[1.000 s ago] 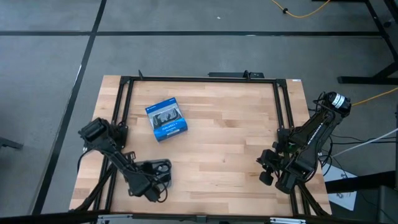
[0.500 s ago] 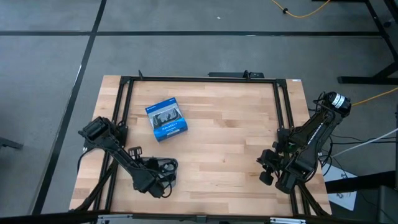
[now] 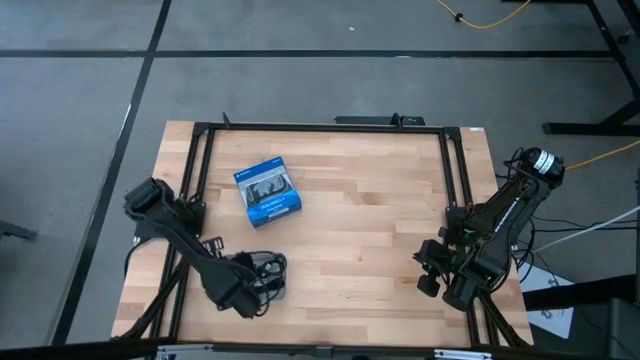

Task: Pick and place USB-C Cables
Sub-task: Return to Home Position

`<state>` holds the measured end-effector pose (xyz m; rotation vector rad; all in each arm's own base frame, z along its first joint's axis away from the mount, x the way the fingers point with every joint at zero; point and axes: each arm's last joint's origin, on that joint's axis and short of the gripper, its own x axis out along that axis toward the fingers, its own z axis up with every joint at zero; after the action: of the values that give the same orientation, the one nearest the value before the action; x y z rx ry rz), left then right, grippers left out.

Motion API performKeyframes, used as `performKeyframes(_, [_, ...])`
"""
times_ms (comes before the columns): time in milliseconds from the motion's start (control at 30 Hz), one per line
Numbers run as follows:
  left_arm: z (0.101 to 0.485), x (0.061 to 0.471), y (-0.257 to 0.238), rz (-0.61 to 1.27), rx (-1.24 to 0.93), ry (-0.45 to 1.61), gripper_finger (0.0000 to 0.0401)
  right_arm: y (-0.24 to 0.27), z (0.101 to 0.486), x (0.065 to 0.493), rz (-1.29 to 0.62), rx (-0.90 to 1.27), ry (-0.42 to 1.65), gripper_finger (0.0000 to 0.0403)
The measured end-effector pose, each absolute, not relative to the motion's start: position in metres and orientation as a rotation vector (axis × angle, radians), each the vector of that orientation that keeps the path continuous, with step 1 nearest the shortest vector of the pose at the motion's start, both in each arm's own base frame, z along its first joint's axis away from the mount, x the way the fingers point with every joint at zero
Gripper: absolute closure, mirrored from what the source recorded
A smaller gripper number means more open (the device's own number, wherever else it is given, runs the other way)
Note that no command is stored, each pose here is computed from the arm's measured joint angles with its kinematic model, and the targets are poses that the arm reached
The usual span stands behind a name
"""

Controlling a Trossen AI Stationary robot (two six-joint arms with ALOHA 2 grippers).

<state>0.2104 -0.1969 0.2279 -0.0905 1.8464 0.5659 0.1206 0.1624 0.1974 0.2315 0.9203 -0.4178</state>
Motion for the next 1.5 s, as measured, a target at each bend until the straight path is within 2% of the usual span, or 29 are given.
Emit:
performKeyframes(133, [0.253, 0.201, -0.188, 0.573, -0.214, 1.786, 0.0401, 0.162, 0.197, 0.121, -0.417, 0.231, 0.919, 0.0362])
performKeyframes(333, [0.278, 0.189, -0.181, 0.796, -0.589, 1.618, 0.0401, 0.164, 0.196, 0.120, -0.389, 0.234, 0.982, 0.0362])
performKeyframes(433, [0.283, 0.189, -0.178, 0.853, -0.674, 1.568, 0.0401, 0.165, 0.196, 0.119, -0.365, 0.233, 1.019, 0.0362])
performKeyframes(533, [0.284, 0.186, -0.173, 0.908, -0.605, 1.505, 0.0401, 0.164, 0.198, 0.122, -0.382, 0.187, 0.917, 0.0362])
performKeyframes(667, [0.283, 0.187, -0.173, 0.779, -0.483, 1.532, 0.0400, 0.165, 0.205, 0.124, -0.297, 0.116, 0.849, 0.0362])
performKeyframes(867, [0.282, 0.202, -0.175, 0.402, -0.358, 1.602, 0.0390, 0.151, 0.235, 0.116, -0.159, 0.139, 0.772, 0.0362])
performKeyframes(1033, [0.312, 0.200, -0.142, 0.341, -0.152, 1.314, 0.0383, 0.122, 0.269, 0.104, -0.103, 0.023, 0.585, 0.0362])
performKeyframes(1200, [0.351, 0.177, -0.106, 0.321, -0.044, 1.038, 0.0383, 0.087, 0.294, 0.086, -0.083, 0.034, 0.448, 0.0362])
performKeyframes(1367, [0.379, 0.137, -0.072, 0.349, -0.079, 0.817, 0.0391, 0.057, 0.299, 0.068, -0.103, 0.122, 0.345, 0.0362])
performKeyframes(1500, [0.371, 0.108, -0.054, 0.324, -0.222, 0.660, 0.0398, 0.046, 0.275, 0.060, -0.085, 0.262, 0.326, 0.0362])
